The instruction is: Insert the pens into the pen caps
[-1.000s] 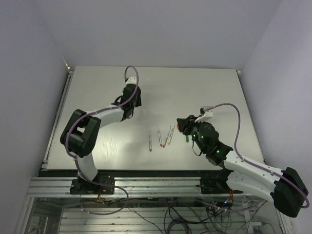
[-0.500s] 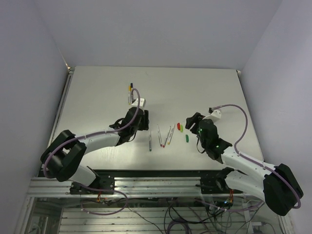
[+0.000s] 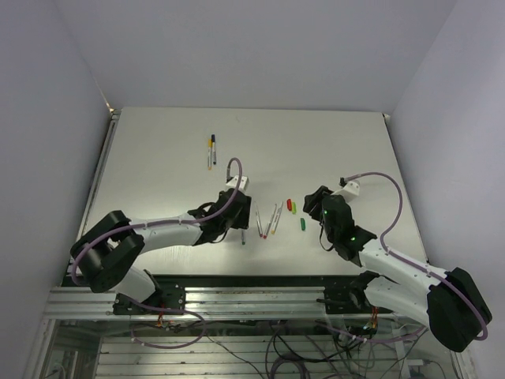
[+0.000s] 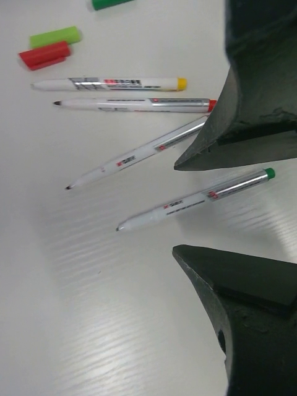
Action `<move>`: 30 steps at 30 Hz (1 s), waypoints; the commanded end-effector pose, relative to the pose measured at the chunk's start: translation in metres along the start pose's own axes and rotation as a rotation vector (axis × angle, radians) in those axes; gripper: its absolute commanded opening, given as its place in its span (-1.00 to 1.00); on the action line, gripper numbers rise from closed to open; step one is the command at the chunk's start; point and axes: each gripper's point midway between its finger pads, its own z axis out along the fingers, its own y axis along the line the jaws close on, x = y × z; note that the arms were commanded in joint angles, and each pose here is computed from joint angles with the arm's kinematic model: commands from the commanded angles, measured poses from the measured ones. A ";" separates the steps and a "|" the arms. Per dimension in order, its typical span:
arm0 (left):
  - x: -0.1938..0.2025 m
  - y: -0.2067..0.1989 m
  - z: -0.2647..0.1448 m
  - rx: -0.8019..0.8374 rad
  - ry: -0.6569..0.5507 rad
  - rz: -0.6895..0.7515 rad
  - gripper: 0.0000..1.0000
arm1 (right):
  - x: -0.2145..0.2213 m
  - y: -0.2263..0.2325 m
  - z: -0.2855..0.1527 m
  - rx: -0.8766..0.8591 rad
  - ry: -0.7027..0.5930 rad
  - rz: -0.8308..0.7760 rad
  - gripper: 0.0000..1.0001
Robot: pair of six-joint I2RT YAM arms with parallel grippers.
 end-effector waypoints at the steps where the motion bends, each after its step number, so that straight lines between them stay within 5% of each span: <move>1: 0.013 -0.013 -0.003 -0.028 0.059 0.025 0.23 | 0.004 -0.010 -0.001 0.031 0.000 0.007 0.00; 17: 0.052 -0.004 0.003 -0.147 0.164 0.100 0.19 | 0.012 -0.009 0.001 0.005 0.015 0.011 -0.07; 30: 0.094 0.000 0.003 -0.152 0.367 0.170 0.01 | 0.015 -0.007 -0.003 -0.020 0.026 0.053 -0.10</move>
